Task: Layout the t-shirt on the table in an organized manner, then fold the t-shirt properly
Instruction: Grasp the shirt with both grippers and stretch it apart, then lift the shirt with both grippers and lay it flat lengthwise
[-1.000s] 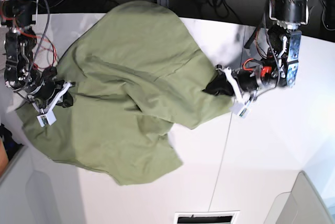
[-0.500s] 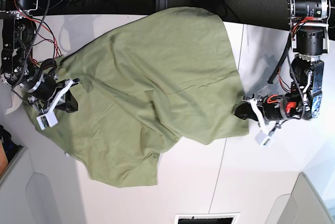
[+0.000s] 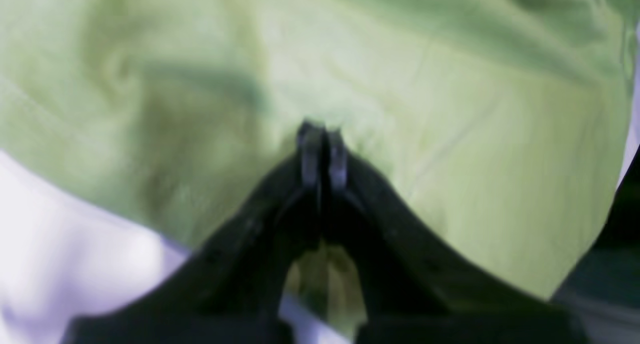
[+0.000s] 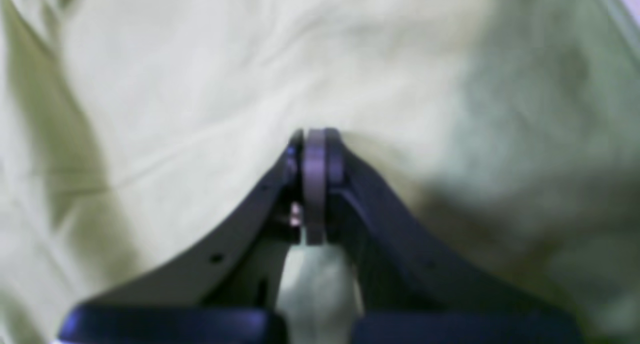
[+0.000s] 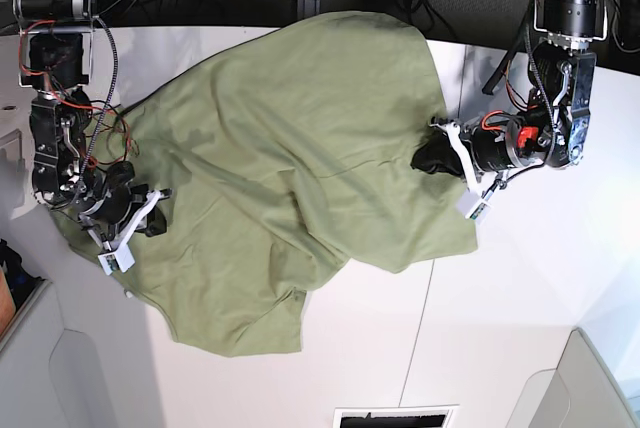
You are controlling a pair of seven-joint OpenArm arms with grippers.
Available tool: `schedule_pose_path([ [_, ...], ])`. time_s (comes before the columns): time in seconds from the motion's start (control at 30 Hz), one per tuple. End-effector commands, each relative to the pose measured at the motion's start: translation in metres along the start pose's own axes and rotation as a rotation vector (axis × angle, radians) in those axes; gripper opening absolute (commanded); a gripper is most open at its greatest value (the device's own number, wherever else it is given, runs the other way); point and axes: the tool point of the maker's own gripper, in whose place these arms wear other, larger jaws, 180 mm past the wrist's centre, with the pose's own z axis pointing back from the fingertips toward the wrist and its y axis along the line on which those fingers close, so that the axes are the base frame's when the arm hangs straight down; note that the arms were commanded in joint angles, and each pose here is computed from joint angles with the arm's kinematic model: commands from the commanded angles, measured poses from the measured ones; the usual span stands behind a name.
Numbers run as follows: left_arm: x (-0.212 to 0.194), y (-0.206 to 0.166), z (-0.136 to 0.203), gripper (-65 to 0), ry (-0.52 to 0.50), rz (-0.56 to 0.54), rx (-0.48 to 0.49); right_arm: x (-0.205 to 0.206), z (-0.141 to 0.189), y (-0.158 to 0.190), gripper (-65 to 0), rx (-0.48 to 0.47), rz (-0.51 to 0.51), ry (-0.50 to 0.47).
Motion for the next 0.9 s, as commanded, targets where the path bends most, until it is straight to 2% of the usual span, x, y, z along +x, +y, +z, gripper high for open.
schedule_pose_path([
  [0.0, -0.01, 0.012, 0.004, -63.2, 0.056, -0.02, 0.044, 0.016, 0.006, -0.017, -65.0, -0.041, 0.033, -0.015],
  [0.13, -0.025, 0.034, 0.004, -63.3, 0.109, 0.008, 0.09, -0.002, 0.016, -0.042, -65.0, -0.089, 0.034, 0.029],
  [0.3, -0.016, 0.075, 0.001, -63.3, 0.132, 0.075, 0.152, -0.015, 0.028, -0.051, -65.0, -0.064, -0.054, 0.033],
  [0.47, 0.016, 0.098, 0.002, -63.3, 0.091, 0.115, 0.174, -0.036, 0.028, -0.028, -65.0, 0.012, -0.125, 0.048],
  [0.7, 0.049, 0.118, 0.015, -63.3, 0.085, 0.047, 0.246, -0.054, 0.029, 0.019, -65.0, 0.097, -0.086, 0.057],
  [0.87, 0.043, 0.125, 0.023, -63.3, 0.107, 0.044, 0.269, -0.071, 0.041, 0.036, -65.0, 0.108, -0.061, 0.063],
])
